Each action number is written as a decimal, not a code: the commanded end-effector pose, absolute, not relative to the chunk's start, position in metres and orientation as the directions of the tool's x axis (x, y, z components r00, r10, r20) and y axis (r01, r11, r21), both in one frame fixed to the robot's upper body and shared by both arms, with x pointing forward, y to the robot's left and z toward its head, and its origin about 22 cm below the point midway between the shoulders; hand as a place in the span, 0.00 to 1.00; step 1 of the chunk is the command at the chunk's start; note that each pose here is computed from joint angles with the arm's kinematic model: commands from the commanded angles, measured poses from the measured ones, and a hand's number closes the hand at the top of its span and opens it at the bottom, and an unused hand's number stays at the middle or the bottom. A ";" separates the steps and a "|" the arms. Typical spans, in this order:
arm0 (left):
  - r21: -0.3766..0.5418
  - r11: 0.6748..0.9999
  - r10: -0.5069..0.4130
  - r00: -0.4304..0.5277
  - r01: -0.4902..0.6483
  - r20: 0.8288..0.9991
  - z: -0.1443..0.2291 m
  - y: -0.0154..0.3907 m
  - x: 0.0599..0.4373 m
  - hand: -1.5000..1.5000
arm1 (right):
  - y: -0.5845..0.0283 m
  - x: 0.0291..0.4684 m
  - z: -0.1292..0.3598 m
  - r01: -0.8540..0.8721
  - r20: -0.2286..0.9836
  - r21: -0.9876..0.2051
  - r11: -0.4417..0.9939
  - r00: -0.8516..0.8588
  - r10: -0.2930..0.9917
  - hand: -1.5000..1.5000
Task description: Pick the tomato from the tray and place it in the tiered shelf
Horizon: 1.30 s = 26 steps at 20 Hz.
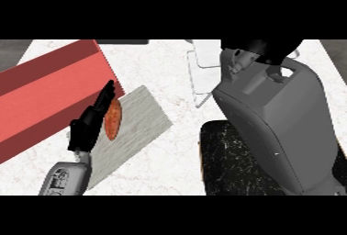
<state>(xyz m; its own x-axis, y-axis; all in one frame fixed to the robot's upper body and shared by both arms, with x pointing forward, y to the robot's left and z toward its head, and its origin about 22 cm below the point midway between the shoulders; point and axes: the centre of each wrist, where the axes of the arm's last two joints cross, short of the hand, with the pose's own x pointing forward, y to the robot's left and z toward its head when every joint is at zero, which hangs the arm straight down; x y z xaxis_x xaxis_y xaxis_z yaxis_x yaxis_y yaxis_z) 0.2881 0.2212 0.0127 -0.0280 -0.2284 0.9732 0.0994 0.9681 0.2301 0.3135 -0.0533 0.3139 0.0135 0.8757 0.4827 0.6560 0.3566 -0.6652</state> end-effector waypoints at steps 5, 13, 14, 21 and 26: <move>0.240 0.966 -0.238 -0.027 0.101 0.971 0.010 0.209 0.295 0.50 | -0.080 0.360 0.282 0.687 0.401 -0.656 0.314 -0.036 0.915 1.00; 0.219 0.971 -0.217 -0.029 0.098 0.976 0.033 0.222 0.290 0.50 | -0.106 0.382 0.266 0.713 0.646 -0.442 0.545 -0.169 0.744 1.00; 0.233 0.966 -0.233 -0.016 0.108 0.972 0.015 0.220 0.290 0.50 | -0.082 0.384 0.277 0.691 0.648 -0.458 0.559 -0.171 0.742 1.00; 0.241 0.965 -0.238 -0.038 0.103 0.970 0.002 0.226 0.288 0.50 | -0.101 0.411 0.257 0.700 0.648 -0.443 0.560 -0.182 0.740 1.00; 0.236 0.967 -0.235 -0.029 0.092 0.972 0.014 0.222 0.293 0.50 | -0.135 0.422 0.252 0.739 0.582 -0.591 0.324 0.113 0.805 1.00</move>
<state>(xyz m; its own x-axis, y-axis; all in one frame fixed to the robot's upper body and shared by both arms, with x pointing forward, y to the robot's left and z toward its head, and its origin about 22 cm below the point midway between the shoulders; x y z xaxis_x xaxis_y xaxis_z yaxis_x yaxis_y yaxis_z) 0.2864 0.2212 0.0127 -0.0277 -0.2324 0.9722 0.0959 0.9675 0.2340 0.4124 -0.1245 0.2561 -0.0691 0.7793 0.6228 0.7160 0.4735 -0.5130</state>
